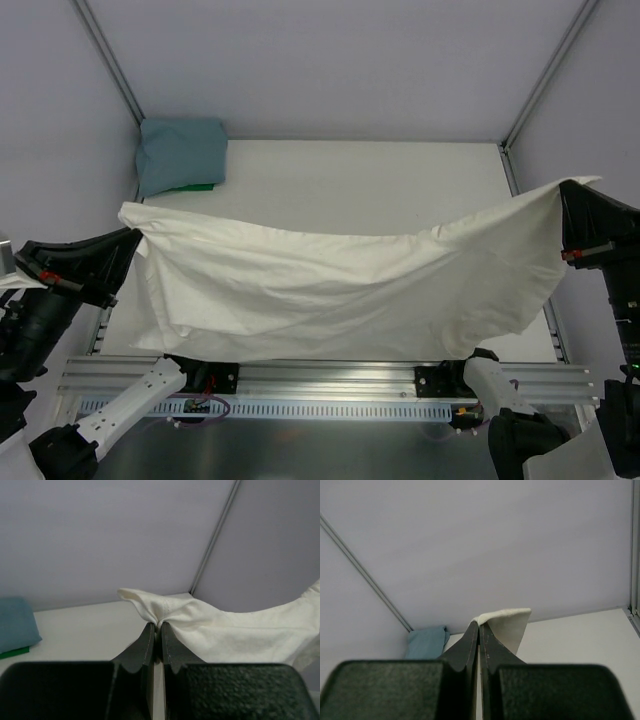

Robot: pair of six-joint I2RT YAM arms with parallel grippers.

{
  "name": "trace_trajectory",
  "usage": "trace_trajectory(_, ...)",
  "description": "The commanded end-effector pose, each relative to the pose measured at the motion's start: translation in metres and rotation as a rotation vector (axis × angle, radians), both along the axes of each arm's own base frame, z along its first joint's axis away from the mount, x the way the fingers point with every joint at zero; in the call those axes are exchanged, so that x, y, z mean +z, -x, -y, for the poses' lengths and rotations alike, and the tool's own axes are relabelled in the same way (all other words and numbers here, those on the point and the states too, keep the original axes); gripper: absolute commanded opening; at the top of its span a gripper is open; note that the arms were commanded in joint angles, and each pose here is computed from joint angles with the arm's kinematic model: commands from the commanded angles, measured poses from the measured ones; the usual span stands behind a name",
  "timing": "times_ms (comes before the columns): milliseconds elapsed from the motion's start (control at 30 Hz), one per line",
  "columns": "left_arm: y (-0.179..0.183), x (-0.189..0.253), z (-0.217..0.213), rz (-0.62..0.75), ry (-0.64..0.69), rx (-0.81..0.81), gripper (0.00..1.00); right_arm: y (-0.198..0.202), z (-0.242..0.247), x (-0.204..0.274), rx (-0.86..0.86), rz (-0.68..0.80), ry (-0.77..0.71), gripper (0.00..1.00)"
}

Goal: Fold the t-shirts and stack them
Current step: Flatten out the tshirt

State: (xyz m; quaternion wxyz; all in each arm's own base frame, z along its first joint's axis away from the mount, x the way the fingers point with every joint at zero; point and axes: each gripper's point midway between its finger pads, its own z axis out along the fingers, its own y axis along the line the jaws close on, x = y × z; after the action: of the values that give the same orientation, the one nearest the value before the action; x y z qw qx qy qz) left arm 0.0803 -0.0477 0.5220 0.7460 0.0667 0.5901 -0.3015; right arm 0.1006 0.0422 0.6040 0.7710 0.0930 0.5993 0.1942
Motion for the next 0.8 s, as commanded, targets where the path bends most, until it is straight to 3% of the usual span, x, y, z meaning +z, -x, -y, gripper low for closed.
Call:
trace_trajectory(0, -0.027, -0.026, 0.009, -0.086, -0.057, 0.04, 0.0, -0.046, 0.012, -0.012, -0.038, -0.084, -0.027, 0.0)
trace_trajectory(167, -0.066, -0.073, 0.029, -0.23, -0.127, 0.067, 0.0, -0.101, 0.021, -0.053, -0.047, -0.219, -0.022, 0.0)
trace_trajectory(300, -0.094, -0.144, 0.054, -0.436, -0.181, 0.054, 0.0, -0.137, 0.028, -0.112, -0.059, -0.366, -0.032, 0.0)
trace_trajectory(633, -0.093, -0.334, 0.115, -0.932, -0.107, -0.124, 0.0, -0.139, 0.035, -0.165, -0.095, -0.436, -0.018, 0.0)
trace_trajectory(767, -0.085, -0.377, 0.133, -1.057, -0.039, -0.189, 0.0, -0.135, 0.034, -0.172, -0.097, -0.44, -0.017, 0.0)
